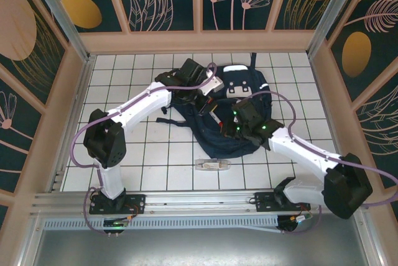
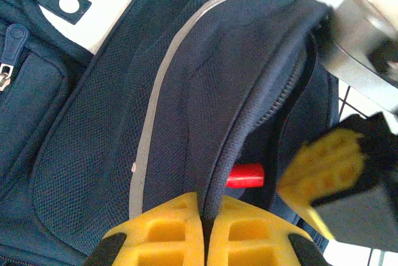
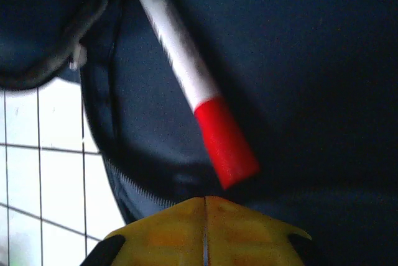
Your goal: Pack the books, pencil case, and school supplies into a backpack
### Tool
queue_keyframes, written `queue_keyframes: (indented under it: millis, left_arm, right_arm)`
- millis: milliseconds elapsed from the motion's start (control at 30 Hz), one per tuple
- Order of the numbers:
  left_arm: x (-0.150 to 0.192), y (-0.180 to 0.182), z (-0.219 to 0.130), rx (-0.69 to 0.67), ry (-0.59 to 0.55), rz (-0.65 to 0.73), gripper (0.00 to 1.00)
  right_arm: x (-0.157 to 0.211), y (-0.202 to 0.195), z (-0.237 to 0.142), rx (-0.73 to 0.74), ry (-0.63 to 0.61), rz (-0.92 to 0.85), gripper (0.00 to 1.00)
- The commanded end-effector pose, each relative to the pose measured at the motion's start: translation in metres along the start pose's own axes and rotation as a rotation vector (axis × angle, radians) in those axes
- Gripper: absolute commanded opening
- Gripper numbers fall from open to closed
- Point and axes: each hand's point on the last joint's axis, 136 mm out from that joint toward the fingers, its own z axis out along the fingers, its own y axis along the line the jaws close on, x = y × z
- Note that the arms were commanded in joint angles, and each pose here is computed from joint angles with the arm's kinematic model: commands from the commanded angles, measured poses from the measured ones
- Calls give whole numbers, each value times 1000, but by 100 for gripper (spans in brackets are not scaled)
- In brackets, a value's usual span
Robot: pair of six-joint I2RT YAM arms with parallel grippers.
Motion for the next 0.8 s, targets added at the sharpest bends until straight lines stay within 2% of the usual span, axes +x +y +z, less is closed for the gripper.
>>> queue_keyframes:
  millis: [0, 133, 267, 367, 433, 500, 633, 767]
  left_arm:
    - [-18, -9, -19, 36, -75, 11, 0]
    - [-20, -8, -22, 41, -80, 10, 0]
    - [-19, -6, -23, 42, -75, 6, 0]
    - [-19, -5, -26, 44, -74, 9, 0]
    - [-17, -5, -27, 48, -73, 13, 0]
    - [-15, -5, -28, 48, -72, 18, 0]
    - [-9, -5, -24, 61, -60, 14, 0]
    - [-5, -2, -21, 66, -50, 12, 0]
  right_arm:
    - [-29, 29, 7, -98, -85, -87, 8]
    - [-20, 28, 31, -70, -42, -136, 9]
    - [-24, 8, 45, 74, -52, -173, 9]
    - [-42, -34, 42, 319, -131, -126, 10]
    - [-60, -61, 28, 488, -212, -67, 10]
    - [-78, -77, 12, 594, -302, -9, 13]
    - [-106, -68, 14, 500, -316, -35, 17]
    - [-112, -44, -15, 426, -382, -120, 24]
